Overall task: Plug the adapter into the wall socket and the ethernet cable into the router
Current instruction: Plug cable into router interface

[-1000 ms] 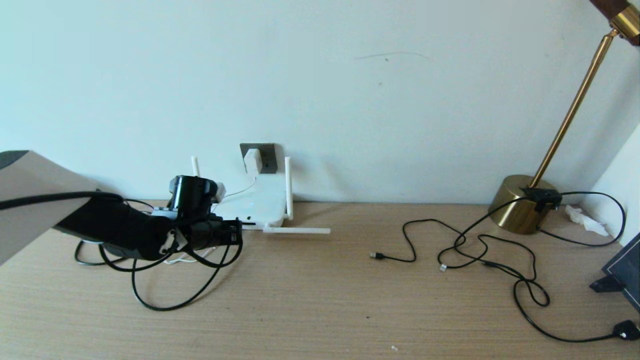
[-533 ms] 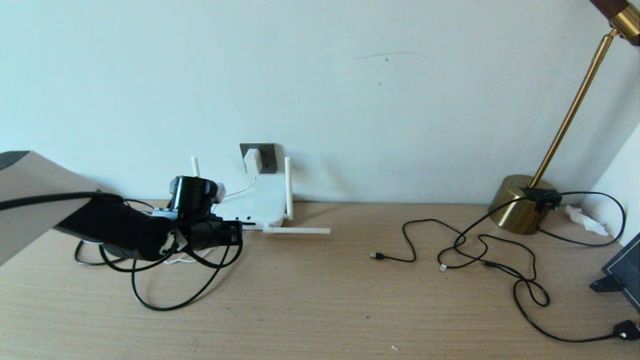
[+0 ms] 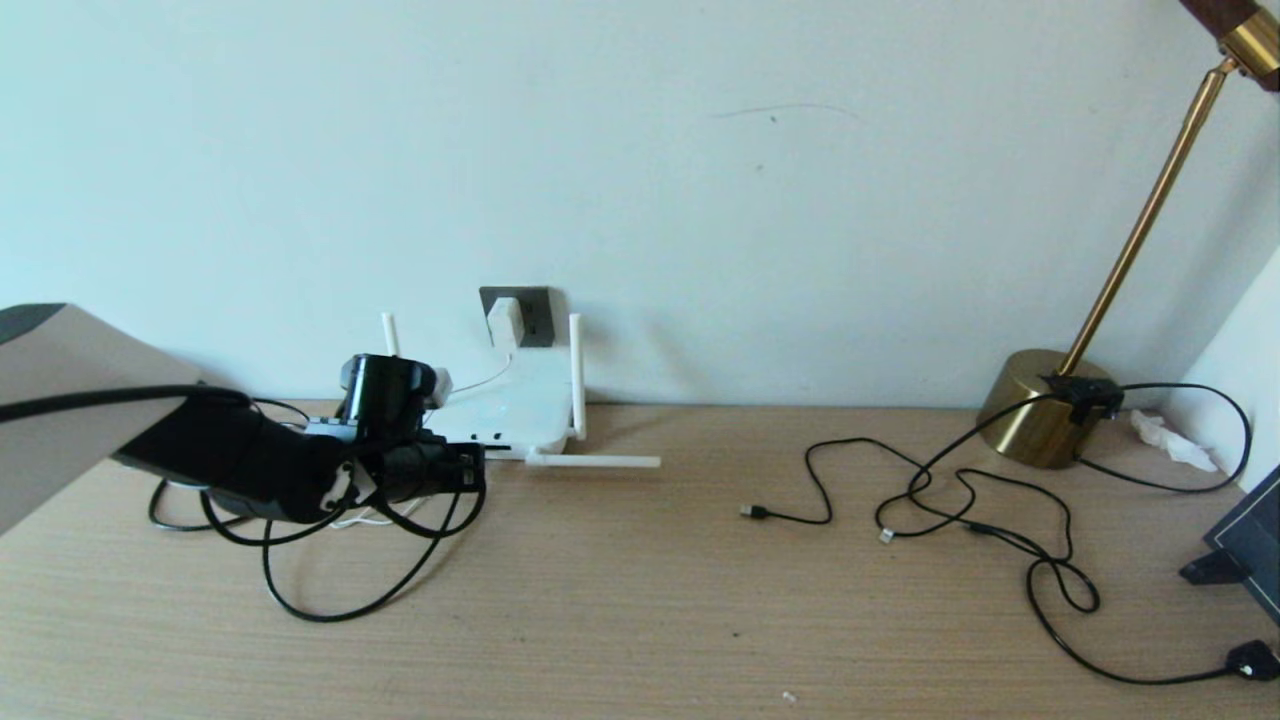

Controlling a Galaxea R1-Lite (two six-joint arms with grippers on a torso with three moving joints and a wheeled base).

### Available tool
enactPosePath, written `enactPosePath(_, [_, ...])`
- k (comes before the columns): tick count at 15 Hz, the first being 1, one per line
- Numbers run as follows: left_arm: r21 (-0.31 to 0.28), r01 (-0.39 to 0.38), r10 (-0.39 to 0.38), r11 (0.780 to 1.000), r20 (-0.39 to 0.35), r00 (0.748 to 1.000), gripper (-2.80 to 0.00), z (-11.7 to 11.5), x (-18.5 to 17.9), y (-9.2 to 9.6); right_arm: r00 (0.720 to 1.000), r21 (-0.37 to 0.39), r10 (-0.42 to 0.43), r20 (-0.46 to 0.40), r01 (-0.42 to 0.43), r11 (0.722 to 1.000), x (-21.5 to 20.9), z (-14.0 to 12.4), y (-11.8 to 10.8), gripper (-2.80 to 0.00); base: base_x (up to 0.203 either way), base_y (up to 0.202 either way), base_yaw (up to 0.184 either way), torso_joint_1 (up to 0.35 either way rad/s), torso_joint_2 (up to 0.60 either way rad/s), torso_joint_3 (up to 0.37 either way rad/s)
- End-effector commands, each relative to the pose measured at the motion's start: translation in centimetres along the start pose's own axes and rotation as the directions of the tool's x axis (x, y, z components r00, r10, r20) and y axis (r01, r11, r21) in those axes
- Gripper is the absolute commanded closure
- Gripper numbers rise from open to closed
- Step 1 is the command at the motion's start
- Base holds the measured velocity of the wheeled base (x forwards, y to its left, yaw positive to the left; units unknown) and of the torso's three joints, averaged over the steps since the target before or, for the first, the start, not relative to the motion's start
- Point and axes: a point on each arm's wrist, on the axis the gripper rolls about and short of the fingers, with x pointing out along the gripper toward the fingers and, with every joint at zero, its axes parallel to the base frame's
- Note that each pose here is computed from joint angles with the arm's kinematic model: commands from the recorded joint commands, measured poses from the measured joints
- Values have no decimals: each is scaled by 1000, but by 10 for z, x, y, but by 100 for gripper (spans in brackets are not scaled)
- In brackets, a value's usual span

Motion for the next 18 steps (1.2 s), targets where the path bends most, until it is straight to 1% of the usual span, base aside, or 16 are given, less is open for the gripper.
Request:
enactPosePath(1, [-1, -1, 1, 1000, -1, 1000, 0, 0, 1, 0, 1000, 0, 0, -4, 0, 1000, 0, 0, 0, 0, 0, 0, 0, 0, 0, 0])
enactPosePath(18, [-1, -2, 2, 1000, 2, 1000, 0, 0, 0, 0, 1000, 0, 0, -4, 0, 1000, 0, 0, 0, 0, 0, 0, 0, 0, 0, 0])
